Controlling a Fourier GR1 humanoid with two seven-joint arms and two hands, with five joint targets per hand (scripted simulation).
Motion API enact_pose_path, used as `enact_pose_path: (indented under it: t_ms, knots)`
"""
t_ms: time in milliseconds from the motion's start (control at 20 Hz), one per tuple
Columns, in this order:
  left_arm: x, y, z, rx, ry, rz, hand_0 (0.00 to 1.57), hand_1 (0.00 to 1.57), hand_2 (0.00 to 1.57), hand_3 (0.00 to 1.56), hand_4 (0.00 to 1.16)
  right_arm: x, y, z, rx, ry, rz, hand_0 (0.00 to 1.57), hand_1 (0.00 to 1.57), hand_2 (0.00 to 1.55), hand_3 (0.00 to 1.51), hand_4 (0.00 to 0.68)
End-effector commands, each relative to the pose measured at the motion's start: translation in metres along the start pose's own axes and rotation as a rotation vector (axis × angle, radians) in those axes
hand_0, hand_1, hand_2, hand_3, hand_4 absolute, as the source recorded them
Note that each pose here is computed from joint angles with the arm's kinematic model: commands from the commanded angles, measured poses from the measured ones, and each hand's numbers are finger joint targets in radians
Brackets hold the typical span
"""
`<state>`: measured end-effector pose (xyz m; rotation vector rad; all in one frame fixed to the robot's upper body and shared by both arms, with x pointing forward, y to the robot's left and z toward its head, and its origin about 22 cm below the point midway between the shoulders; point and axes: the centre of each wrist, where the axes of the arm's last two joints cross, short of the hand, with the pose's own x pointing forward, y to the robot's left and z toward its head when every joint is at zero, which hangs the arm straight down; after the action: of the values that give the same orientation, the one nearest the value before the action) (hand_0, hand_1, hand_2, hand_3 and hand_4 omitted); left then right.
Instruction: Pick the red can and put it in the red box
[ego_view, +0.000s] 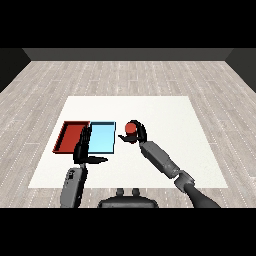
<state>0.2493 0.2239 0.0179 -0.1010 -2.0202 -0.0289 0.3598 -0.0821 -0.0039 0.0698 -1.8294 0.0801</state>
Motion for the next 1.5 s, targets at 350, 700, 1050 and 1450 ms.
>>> enact_pose_path:
  t_ms: [350, 700, 1050, 1450]
  knots:
    - [-0.001, -0.052, -0.0082, -0.074, 0.114, 0.034, 0.00, 0.00, 0.00, 0.00, 0.00, 0.034, -0.010, 0.036, -0.001, -0.084, -0.018, 1.45, 1.45, 1.43, 1.39, 0.655]
    - [-0.013, -0.082, -0.0149, -0.099, 0.132, 0.047, 0.00, 0.00, 0.00, 0.00, 0.00, 0.047, -0.010, 0.035, -0.022, -0.078, -0.079, 1.44, 1.44, 1.43, 1.38, 0.655]
    - [-0.039, -0.090, -0.0291, -0.118, 0.199, 0.080, 0.00, 0.00, 0.00, 0.00, 0.00, 0.054, -0.005, 0.048, -0.006, -0.107, -0.087, 1.46, 1.46, 1.44, 1.40, 0.659]
    - [-0.057, -0.092, -0.0010, -0.128, 0.244, 0.124, 0.00, 0.00, 0.00, 0.00, 0.00, 0.057, 0.008, 0.056, 0.013, -0.108, -0.069, 1.46, 1.46, 1.44, 1.38, 0.639]
